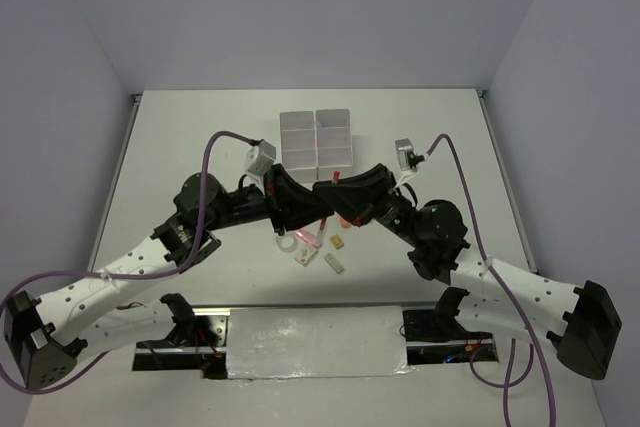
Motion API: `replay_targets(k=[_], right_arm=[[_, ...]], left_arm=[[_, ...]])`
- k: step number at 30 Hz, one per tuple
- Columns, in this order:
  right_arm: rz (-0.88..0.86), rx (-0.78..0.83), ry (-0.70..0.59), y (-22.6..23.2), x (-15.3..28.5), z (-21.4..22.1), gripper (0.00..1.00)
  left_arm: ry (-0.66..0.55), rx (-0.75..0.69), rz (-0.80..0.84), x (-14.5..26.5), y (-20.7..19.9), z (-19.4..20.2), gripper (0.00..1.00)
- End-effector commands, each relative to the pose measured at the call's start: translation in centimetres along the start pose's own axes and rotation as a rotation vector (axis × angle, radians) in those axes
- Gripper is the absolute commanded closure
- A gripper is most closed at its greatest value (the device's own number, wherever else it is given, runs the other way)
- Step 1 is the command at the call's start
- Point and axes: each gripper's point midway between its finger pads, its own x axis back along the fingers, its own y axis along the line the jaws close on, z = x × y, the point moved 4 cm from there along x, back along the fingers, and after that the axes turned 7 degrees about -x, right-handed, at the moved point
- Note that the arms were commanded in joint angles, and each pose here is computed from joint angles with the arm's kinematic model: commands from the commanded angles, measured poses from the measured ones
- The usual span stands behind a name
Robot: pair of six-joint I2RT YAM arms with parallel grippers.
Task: Sort the stationery into containers
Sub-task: Close the pen cap on the pen.
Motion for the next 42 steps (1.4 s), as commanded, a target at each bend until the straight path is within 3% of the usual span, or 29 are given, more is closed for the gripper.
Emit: replay_targets(k=[1, 3, 4, 9, 12, 13, 15, 17, 18, 21, 28, 30, 33, 37, 39, 40, 42], right_arm=[[-0.071, 0.016, -0.013, 1.6, -0.3, 0.0, 1.00], [-0.066, 0.016, -0.014, 1.4, -0.2, 0.1, 1.00], [-0.064, 0.020, -0.016, 1.3, -0.2, 0.1, 1.00], [-0.064, 0.032, -0.019, 1.2, 0.1, 0.3, 0.99], [-0.060, 0.054, -0.025, 1.0, 0.4, 0.3, 0.88], [-0.061, 0.059, -0.030, 1.1, 0.6, 0.2, 0.77], [-0.050, 0.082, -0.041, 0.8, 0.9, 0.1, 0.66], [-0.047, 0.098, -0.049, 0.9, 1.1, -0.2, 0.61], [-0.043, 0.102, -0.047, 0.8, 1.1, -0.2, 0.54], [-0.031, 0.116, -0.059, 0.7, 1.2, -0.5, 0.42], [0.081, 0.200, -0.090, -1.5, 2.2, -1.3, 0.28], [0.127, 0.342, -0.115, -1.9, 2.9, -2.5, 0.27], [0.213, 0.628, -0.047, -3.5, 4.2, -2.9, 0.27], [0.258, 0.920, 0.186, -5.7, 5.7, -1.7, 0.27], [0.206, 0.951, 0.327, -5.8, 5.8, -0.1, 0.26], [0.192, 0.999, 0.369, -5.9, 5.7, 0.2, 0.24], [0.195, 1.014, 0.508, -6.4, 6.1, 2.1, 0.21]], left_arm=[[-0.065, -0.054, 0.005, -0.4, -0.6, -2.7, 0.85], [-0.055, -0.054, -0.008, -0.5, -0.5, -2.9, 0.92], [-0.047, -0.052, -0.021, -0.5, -0.3, -2.9, 1.00], [-0.034, -0.062, -0.028, -0.3, -0.4, -3.0, 1.00], [-0.015, -0.060, -0.040, -0.2, -0.3, -2.8, 1.00], [-0.004, -0.058, -0.041, -0.1, -0.2, -2.6, 1.00], [0.026, -0.046, -0.048, -0.1, 0.0, -2.0, 1.00], [0.055, -0.032, -0.054, -0.1, 0.2, -1.5, 1.00], [0.064, -0.027, -0.058, -0.1, 0.3, -1.2, 1.00], [0.078, -0.020, -0.066, 0.1, 0.4, -0.8, 1.00], [0.141, -0.061, -0.139, 0.9, 0.8, -1.2, 1.00], [0.188, -0.073, -0.184, 1.1, 1.4, -1.0, 1.00], [0.299, -0.028, -0.242, 1.9, 2.0, -0.8, 1.00], [0.518, 0.091, -0.305, 3.2, 2.5, -0.5, 1.00], [0.582, 0.079, -0.304, 3.4, 2.4, -1.6, 1.00], [0.709, 0.127, -0.347, 4.3, 3.1, 0.0, 1.00], [0.776, 0.058, -0.352, 4.8, 3.5, -0.4, 1.00]])
